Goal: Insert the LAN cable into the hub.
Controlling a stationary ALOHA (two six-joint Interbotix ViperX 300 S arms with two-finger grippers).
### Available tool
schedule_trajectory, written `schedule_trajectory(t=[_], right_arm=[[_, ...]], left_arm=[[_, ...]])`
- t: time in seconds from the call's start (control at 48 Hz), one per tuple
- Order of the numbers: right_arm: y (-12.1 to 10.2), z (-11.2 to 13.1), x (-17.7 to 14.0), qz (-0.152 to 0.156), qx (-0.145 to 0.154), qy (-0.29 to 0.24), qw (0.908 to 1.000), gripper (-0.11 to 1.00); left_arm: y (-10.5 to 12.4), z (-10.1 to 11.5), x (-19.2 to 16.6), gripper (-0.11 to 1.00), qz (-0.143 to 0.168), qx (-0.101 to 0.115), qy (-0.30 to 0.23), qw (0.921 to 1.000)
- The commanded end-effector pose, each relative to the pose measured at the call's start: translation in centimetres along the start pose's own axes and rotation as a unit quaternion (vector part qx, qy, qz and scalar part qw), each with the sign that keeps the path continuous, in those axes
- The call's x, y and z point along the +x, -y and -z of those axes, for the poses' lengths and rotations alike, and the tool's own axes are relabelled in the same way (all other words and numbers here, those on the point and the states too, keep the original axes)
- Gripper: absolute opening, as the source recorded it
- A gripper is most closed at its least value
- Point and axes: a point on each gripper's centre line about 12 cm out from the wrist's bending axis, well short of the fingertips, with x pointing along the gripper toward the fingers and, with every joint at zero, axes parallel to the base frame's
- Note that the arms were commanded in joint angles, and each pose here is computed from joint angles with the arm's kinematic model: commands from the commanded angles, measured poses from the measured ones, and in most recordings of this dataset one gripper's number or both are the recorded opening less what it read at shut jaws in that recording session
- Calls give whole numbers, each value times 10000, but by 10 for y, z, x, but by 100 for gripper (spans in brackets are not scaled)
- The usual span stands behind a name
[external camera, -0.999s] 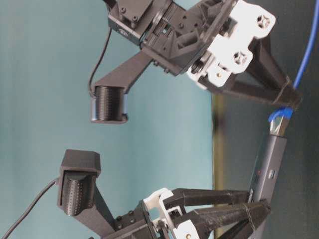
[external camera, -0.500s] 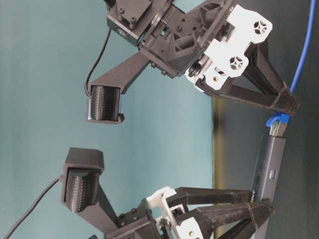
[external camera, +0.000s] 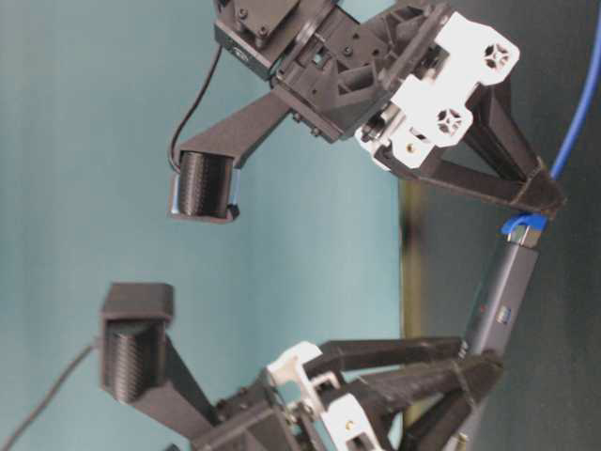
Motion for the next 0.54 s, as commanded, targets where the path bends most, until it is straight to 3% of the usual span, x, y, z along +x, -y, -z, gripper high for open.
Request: schedule_trajectory(t=[0.0,0.479,0.521], right_arm=[[3,-25,-12,-26,50,593,9982,10],[-4,-13,-14,-87,-12,444,9990,11],[-5,-12,-14,-89,-10,420,9991,15]], left_arm=[[6,-9,-4,28,28,82,287,9996],[8,-3,-7,28,52,85,214,9997],[8,-2,-7,28,53,86,206,9997]])
